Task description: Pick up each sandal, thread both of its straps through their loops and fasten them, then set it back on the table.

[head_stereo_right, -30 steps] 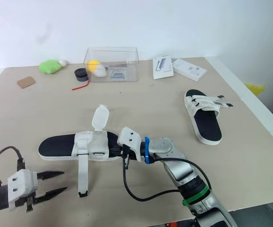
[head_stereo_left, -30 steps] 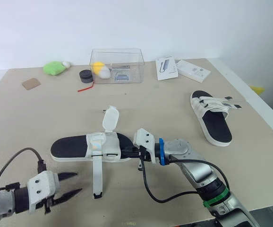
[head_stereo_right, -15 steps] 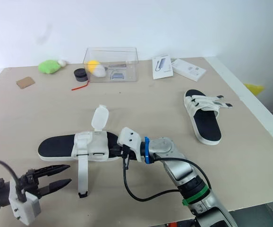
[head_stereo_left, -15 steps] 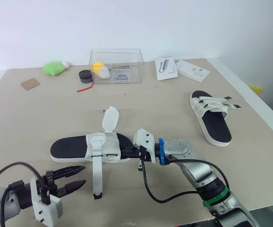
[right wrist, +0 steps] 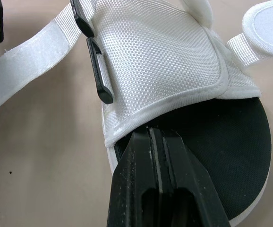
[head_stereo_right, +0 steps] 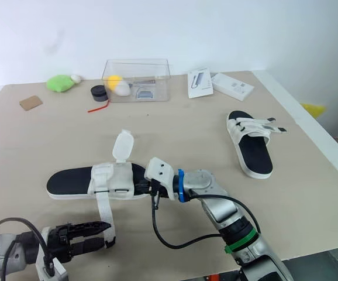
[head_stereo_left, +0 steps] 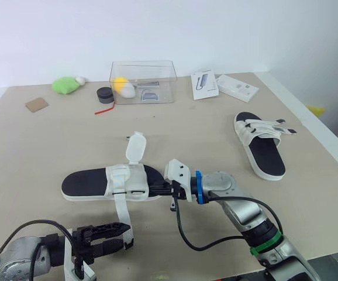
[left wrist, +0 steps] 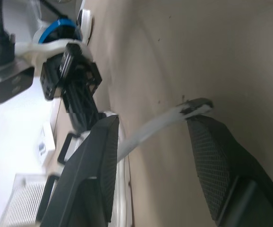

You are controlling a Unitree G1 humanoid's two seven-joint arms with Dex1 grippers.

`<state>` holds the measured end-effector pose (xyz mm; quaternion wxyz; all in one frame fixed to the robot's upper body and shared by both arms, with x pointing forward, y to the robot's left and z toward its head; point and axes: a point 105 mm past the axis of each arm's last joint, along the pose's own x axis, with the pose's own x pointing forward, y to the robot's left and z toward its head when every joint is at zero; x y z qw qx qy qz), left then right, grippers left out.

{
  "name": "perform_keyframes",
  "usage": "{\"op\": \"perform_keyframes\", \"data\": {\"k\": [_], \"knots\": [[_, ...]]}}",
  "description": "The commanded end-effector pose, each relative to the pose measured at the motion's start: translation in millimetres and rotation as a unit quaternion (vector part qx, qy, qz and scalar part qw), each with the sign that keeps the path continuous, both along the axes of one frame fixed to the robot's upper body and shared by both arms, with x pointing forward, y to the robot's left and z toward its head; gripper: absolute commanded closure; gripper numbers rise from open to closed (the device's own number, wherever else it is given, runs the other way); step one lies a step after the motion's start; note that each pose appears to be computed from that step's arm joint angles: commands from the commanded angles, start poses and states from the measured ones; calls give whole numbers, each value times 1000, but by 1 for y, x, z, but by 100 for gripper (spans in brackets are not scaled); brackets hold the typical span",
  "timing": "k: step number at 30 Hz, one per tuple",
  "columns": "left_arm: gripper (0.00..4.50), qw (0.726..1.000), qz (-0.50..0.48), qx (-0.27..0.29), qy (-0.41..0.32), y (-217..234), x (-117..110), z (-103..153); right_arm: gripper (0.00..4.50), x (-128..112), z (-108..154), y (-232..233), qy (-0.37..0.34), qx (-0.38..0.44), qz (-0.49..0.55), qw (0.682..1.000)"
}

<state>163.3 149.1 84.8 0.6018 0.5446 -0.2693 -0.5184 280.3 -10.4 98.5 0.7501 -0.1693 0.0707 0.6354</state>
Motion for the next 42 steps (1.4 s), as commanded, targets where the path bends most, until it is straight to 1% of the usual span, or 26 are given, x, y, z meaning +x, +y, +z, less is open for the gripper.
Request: {"op": "perform_keyframes", "data": {"k": [1,2,4,6,10,11,14,15,17,19,20,21,23,24,26,29,31,32,33,35,37,40,42], "knots": [[267,1000,-10,-2,-1,-2,-1,0,450,-1,-12,-2,16,-19,-5,1000],[286,1000,-13,1,4,-2,-2,-3,450,-1,-11,-2,16,-19,-5,1000],[381,1000,-19,-2,12,-4,-4,-4,450,-1,-11,-2,15,-19,-5,1000],[441,1000,-26,-8,11,-8,-5,-1,450,-1,-11,-2,15,-18,-4,1000],[441,999,-30,-19,28,-15,-4,1,450,0,-11,-1,14,-19,-3,1000],[441,998,-22,-27,44,-17,-2,4,450,0,-11,-1,13,-19,-3,1000],[441,997,-15,-45,54,-22,4,17,450,0,-11,-2,13,-19,-4,1000],[441,995,-1,-68,68,-23,9,25,450,0,-11,-2,13,-19,-4,1000],[441,980,49,-140,135,-22,25,46,450,1,-11,-2,13,-19,-5,1000],[441,961,74,-181,196,-21,35,59,450,1,-11,-2,13,-20,-5,1000],[441,955,75,-195,212,-22,37,67,450,1,-11,-2,13,-20,-5,1000],[441,936,84,-226,255,-22,41,76,450,1,-11,-2,13,-20,-5,1000],[441,911,89,-258,309,-23,45,87,450,1,-11,-2,13,-20,-4,1000],[441,887,93,-286,351,-22,48,95,450,1,-11,-2,13,-20,-3,1000],[441,813,93,-356,451,-16,57,113,450,1,-11,-1,12,-20,-2,1000],[441,743,98,-415,516,-3,69,126,450,1,-12,-1,9,-23,2,1000],[441,704,107,-439,548,5,75,128,450,1,-12,0,3,-28,5,1000],[441,681,105,-448,570,8,76,129,450,1,-12,0,1,-30,6,1000],[441,663,100,-456,585,9,77,131,450,1,-13,0,0,-31,6,1000],[441,614,99,-479,619,16,84,133,450,1,-14,-1,3,-35,3,999],[441,579,114,-498,635,25,95,130,450,2,-17,-3,8,-43,-1,999],[441,552,141,-506,647,34,107,120,450,2,-20,-4,10,-50,-4,999],[441,541,148,-508,654,38,112,116,450,2,-21,-4,10,-51,-5,999]]}}
